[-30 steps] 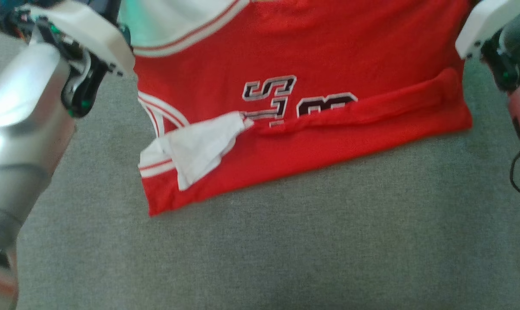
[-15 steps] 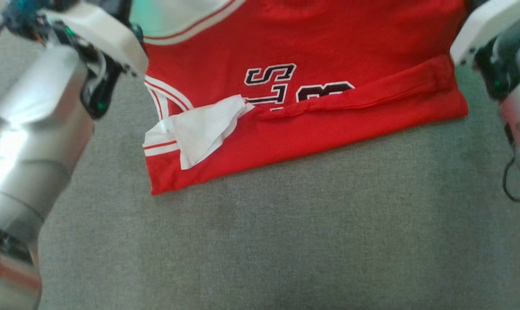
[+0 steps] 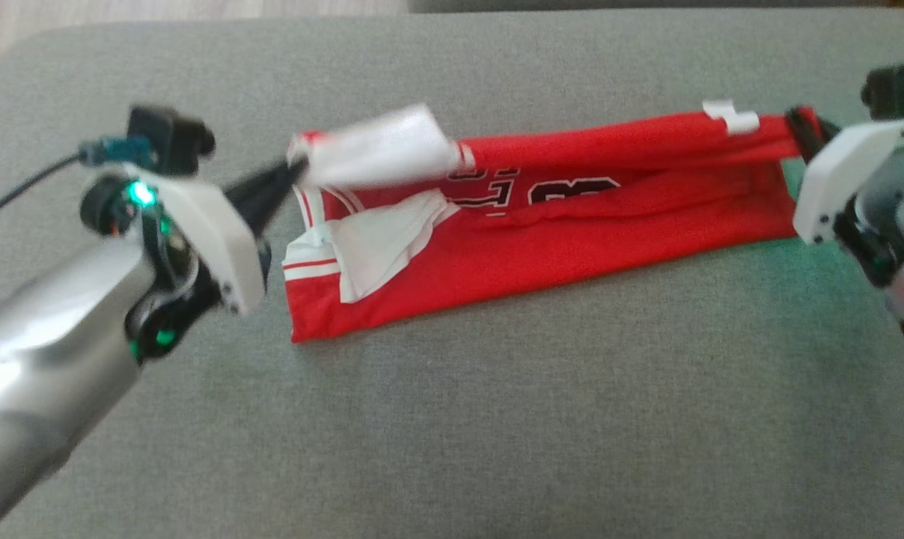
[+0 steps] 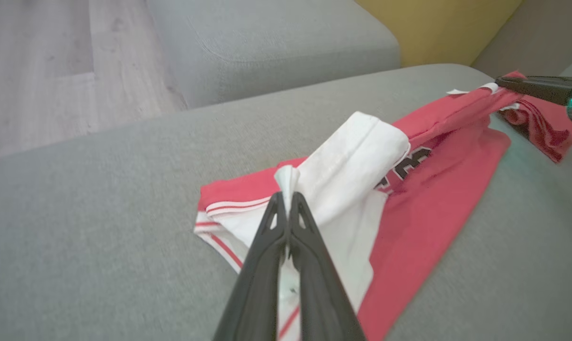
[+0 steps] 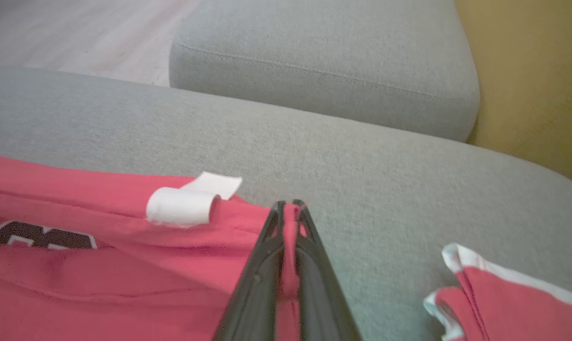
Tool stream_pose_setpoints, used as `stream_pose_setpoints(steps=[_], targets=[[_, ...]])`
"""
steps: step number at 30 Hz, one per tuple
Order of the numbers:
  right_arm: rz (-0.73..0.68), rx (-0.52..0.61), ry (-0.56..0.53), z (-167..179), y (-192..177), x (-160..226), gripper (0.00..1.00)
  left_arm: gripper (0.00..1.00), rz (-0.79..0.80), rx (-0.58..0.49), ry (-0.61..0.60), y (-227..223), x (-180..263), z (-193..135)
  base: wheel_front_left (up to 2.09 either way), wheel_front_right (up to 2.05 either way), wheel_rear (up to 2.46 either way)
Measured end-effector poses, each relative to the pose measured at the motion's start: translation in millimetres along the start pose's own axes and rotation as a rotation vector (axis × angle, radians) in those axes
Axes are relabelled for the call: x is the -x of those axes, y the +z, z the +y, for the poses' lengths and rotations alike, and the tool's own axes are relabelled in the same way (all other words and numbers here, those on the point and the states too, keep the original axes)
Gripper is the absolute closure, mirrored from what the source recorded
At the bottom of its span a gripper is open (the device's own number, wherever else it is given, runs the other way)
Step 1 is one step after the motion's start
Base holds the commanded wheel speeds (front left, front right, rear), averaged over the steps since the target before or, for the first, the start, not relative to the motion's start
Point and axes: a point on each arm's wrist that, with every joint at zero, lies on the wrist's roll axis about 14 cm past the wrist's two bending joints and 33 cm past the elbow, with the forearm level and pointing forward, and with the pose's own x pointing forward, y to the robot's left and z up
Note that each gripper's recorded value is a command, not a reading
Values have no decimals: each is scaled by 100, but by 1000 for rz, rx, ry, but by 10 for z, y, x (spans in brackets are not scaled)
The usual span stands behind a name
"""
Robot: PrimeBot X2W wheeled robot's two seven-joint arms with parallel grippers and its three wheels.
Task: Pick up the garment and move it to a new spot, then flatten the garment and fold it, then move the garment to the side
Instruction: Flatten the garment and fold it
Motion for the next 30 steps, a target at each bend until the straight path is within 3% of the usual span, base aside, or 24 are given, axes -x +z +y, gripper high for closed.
stream_pose_setpoints(steps=[8,19,22,23,24,27,30], targets=[[126,1,16,-34,-341,159,100,100,168,48,-80,-382,269,-233,0,0,0],[251,18,48,-39,-624,234,100,100,307,26,-128,-710,273,-356,0,0,0],[260,-30,47,-48,-659,231,100,100,332,-3,-108,-804,230,-295,0,0,0],[273,-64,47,-49,-680,235,0,53,334,-19,-98,-832,209,-270,0,0,0],[272,-78,48,-48,-683,237,0,0,328,-29,-91,-851,184,-255,0,0,0],[223,-113,42,-73,-609,239,0,0,267,-20,-78,-817,83,-252,0,0,0],[110,-169,37,-95,-386,259,0,0,99,6,-33,-519,-12,-206,0,0,0]])
